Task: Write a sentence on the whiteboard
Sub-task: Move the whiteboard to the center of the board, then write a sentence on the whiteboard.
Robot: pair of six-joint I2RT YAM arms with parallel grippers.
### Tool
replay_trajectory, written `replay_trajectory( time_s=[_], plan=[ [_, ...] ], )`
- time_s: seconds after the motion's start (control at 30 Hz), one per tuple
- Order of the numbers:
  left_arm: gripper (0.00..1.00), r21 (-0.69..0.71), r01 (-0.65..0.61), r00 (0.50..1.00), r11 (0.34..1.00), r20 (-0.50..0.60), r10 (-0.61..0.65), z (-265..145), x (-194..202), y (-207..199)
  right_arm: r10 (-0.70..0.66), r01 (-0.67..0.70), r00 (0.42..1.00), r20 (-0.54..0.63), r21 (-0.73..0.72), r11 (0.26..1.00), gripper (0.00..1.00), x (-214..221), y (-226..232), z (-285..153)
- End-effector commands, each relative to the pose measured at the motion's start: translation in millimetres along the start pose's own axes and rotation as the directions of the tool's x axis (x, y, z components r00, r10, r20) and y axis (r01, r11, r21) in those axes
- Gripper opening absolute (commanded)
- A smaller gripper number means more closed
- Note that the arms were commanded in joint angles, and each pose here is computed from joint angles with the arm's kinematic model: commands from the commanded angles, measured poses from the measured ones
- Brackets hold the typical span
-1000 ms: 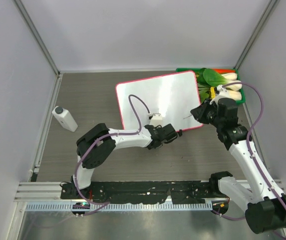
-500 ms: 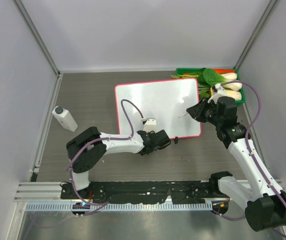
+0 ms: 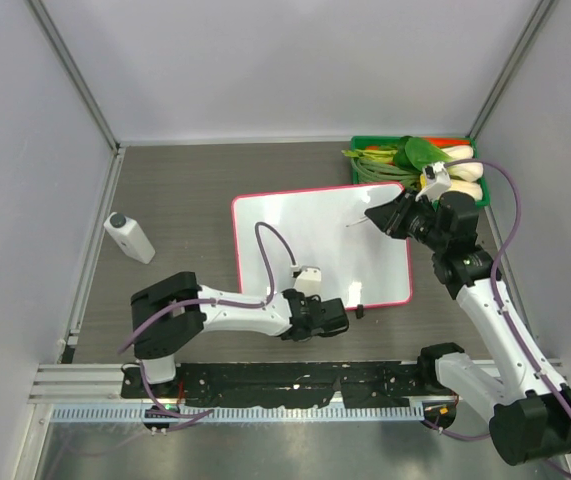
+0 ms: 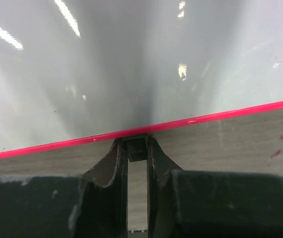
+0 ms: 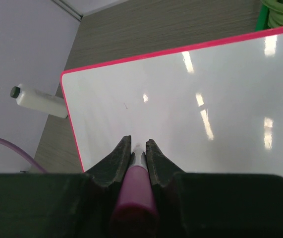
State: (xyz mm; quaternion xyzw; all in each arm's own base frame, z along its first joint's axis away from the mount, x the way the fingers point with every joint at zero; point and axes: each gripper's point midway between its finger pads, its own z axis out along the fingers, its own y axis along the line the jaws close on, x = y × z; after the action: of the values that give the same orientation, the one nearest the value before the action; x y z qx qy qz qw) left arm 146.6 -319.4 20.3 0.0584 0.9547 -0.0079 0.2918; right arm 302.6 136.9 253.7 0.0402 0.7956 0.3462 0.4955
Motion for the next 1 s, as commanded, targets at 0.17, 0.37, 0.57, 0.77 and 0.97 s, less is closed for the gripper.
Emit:
replay_trajectory(
  time_s=[0.17,0.37,0.57,0.77,0.97],
  plan=[
    [0.00,-0.005,-0.091,0.988,0.996,-0.122,0.090,-30,47,10,-0.014,0.021,0.998,0.060,-0.108,0.994,0.01,-14,23,-5],
    [0.00,-0.010,-0.099,0.986,0.995,-0.132,0.097,-33,52,11,-0.024,0.034,0.997,0.070,-0.146,0.989,0.01,-14,29,-7],
    [0.35,0.023,-0.131,0.983,0.991,-0.128,0.133,-43,54,4,-0.026,0.035,0.998,0.062,-0.157,0.987,0.01,-14,31,-5],
    [0.72,0.072,-0.157,0.980,0.985,-0.112,0.164,-61,49,2,-0.030,0.038,0.998,0.053,-0.154,0.987,0.01,-12,29,-4],
    [0.86,0.198,-0.184,0.982,0.963,0.008,0.186,-104,6,-4,-0.022,0.028,0.999,0.036,-0.173,0.985,0.01,-10,30,0]
  ],
)
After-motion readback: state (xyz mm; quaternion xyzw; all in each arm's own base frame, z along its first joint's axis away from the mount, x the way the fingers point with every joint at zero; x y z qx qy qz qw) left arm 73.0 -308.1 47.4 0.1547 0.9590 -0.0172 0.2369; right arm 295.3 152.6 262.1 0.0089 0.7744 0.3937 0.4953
